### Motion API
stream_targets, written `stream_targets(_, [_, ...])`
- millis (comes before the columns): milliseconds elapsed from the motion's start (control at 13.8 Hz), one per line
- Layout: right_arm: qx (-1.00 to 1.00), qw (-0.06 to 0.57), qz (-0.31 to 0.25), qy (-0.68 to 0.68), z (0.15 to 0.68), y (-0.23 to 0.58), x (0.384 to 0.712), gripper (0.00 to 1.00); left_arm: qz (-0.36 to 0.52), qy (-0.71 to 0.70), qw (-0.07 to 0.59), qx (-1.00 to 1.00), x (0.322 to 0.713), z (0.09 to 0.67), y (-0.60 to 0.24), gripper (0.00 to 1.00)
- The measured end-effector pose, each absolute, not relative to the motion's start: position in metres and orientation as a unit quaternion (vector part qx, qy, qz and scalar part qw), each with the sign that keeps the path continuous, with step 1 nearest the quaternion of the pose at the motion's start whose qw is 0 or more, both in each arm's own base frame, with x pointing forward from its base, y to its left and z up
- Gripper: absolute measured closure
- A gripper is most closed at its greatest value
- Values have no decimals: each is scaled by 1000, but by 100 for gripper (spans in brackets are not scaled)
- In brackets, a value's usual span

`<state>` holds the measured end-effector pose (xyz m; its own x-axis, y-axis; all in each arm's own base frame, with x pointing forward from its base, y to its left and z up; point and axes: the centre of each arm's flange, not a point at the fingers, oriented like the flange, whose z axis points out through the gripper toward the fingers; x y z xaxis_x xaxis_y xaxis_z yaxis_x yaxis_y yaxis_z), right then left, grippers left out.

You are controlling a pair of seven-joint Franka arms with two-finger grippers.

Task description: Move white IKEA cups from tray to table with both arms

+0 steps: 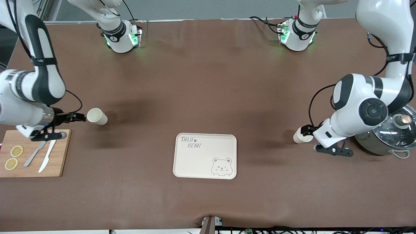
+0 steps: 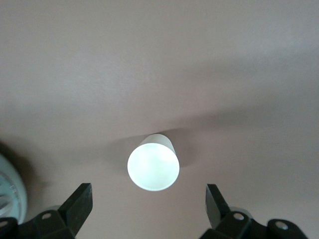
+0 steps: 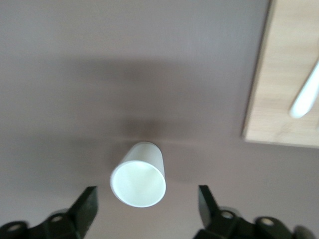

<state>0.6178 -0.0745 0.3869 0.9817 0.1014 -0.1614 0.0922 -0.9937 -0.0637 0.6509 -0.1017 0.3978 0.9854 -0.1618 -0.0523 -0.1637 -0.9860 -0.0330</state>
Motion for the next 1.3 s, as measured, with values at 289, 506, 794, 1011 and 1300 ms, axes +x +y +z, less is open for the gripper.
stream_targets(289, [-997, 23, 24, -70, 519, -54, 648, 0, 3, 68, 27, -997, 634, 473, -104, 0])
stream_targets(506, [-998, 23, 27, -45, 569, -42, 635, 0, 15, 62, 35, -997, 620, 523, -101, 0])
stream_targets(794, [-999, 23, 36, 26, 629, -15, 585, 0, 26, 53, 38, -998, 613, 566, -94, 0])
stream_targets(1011, [-999, 22, 29, 27, 655, 0, 537, 0, 27, 49, 39, -998, 611, 575, -90, 0])
stream_targets(1300, [-999, 12, 29, 22, 656, 6, 497, 0, 30, 46, 40, -998, 591, 605, -88, 0])
